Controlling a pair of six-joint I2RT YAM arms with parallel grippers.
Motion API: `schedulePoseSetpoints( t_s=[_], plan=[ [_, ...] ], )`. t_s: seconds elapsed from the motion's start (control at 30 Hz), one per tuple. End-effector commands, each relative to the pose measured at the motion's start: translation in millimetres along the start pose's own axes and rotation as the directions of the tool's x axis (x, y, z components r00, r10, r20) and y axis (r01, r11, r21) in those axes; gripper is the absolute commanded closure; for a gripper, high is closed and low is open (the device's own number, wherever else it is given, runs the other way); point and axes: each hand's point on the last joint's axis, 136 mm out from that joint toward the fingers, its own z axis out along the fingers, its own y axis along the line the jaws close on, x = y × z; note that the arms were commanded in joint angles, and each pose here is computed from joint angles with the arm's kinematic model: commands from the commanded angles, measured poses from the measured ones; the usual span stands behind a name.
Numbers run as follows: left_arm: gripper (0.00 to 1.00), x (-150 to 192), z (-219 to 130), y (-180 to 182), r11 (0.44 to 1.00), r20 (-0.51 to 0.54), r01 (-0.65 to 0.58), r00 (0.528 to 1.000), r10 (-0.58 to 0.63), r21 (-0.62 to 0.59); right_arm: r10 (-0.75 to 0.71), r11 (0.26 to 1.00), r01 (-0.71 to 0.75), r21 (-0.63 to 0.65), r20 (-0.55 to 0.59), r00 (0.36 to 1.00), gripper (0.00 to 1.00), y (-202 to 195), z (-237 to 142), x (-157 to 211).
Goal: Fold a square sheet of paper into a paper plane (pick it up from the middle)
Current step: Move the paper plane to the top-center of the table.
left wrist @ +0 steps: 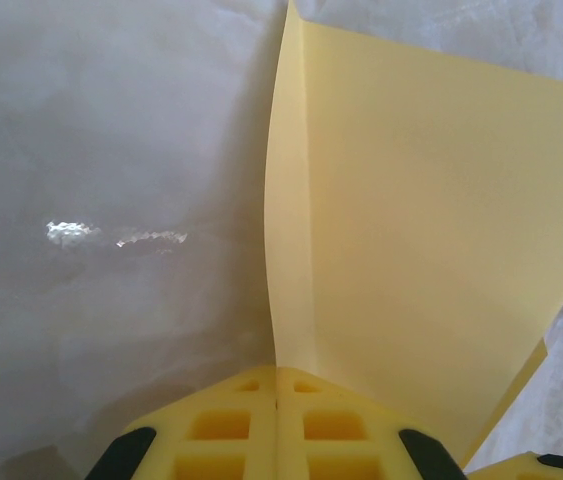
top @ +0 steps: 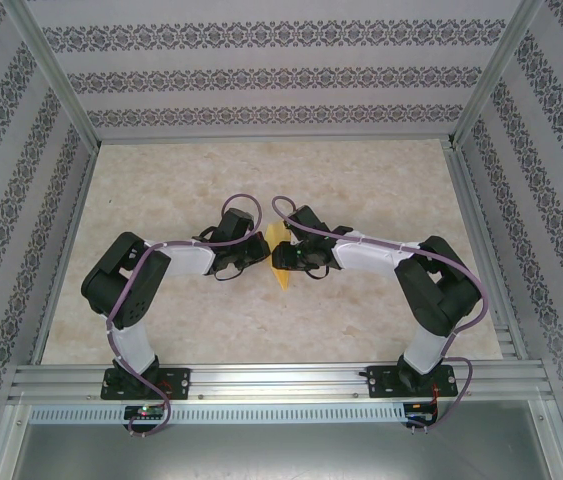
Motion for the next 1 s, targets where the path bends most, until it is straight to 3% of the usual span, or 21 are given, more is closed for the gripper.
schedulePoseSetpoints(
  t_s=[0.0, 0.8, 0.97],
  plan=[
    [1.00, -10, -1, -1, 1.000, 0.014, -0.006, 1.000, 0.006, -0.003, -0.011, 1.000, 0.011, 0.026, -0.014, 1.000, 0.62, -2, 3, 5],
    [0.99, -8, -4, -7, 1.000, 0.003, -0.012, 1.000, 0.012, 0.020, -0.012, 0.994, 0.016, 0.106, -0.034, 0.999, 0.50, -9, 18, 1],
    [0.98, -7, -3, -7, 1.000, -0.001, -0.014, 1.000, 0.014, 0.017, -0.027, 0.995, 0.030, 0.096, -0.033, 0.999, 0.38, -7, 19, 4]
  ],
)
